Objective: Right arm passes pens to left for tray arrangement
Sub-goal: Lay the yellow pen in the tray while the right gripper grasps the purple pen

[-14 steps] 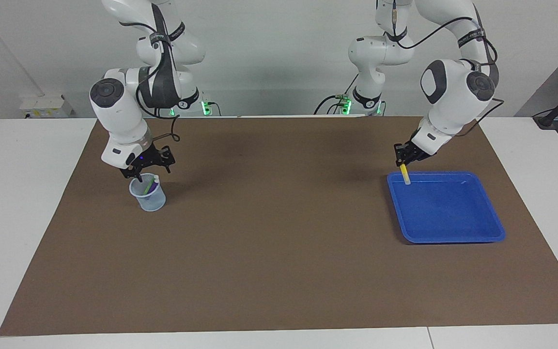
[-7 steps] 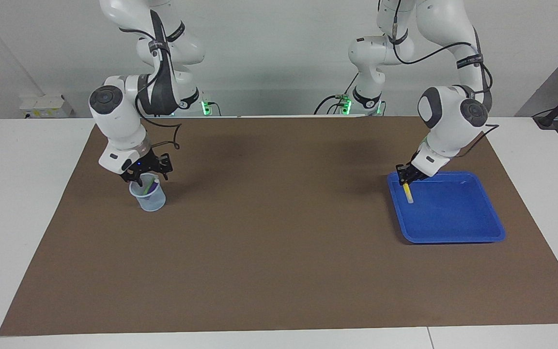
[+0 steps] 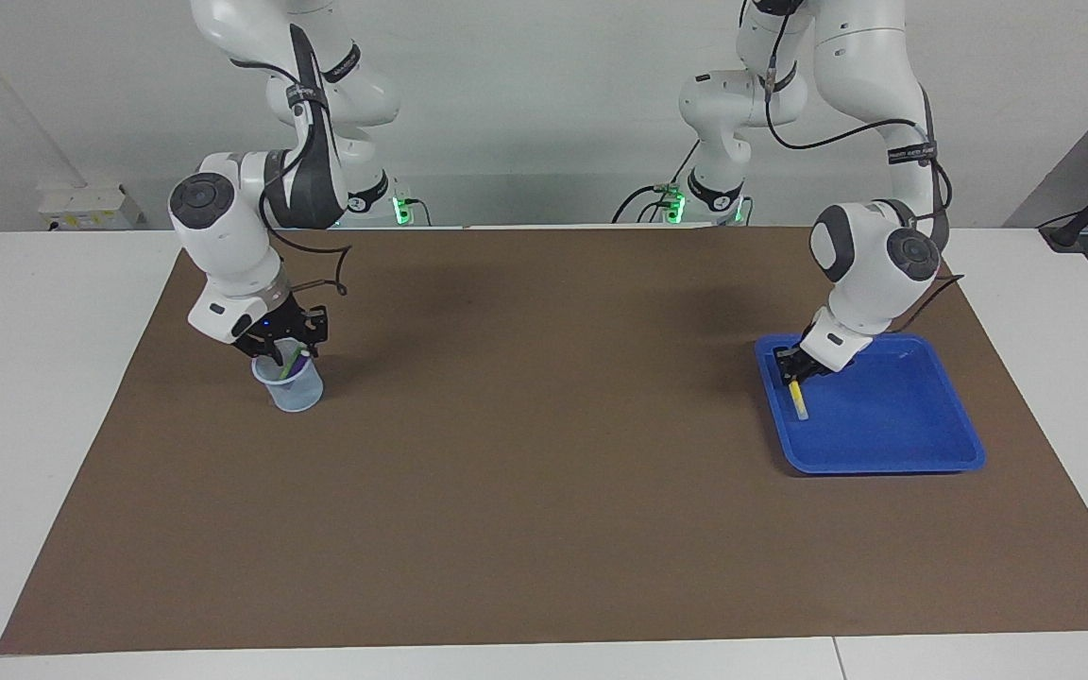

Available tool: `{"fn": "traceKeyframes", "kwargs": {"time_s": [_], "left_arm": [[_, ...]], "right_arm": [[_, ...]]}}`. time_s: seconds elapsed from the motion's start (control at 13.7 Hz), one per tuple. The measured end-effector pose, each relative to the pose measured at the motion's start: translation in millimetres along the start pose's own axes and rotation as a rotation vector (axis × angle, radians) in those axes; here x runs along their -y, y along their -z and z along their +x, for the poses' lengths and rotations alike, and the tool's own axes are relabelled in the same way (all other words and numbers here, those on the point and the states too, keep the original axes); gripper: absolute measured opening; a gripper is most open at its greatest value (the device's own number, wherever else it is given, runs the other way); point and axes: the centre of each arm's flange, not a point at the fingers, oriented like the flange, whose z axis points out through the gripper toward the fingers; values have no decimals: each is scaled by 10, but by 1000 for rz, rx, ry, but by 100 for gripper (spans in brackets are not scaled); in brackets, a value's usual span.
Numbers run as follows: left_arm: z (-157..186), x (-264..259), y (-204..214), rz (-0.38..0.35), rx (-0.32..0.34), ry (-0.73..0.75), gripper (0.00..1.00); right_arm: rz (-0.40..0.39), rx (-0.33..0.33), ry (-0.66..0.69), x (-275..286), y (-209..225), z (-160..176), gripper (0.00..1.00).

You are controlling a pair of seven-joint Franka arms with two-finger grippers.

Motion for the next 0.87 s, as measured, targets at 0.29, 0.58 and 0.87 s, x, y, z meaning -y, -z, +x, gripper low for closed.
{"fn": "traceKeyframes", "kwargs": {"time_s": [0.29,0.58,0.87], "left_arm": [[-6,311,-9,4,-8,-21,19],[9,353,1,9,-25,-25,19],[38,356,-55,11,-41,-26,19]], "right_arm": [[0,-8,-1,2,36,19,40],[-9,-27,-7,-51,190,64,23],[1,14,-4,-78,292,102,18]]}}
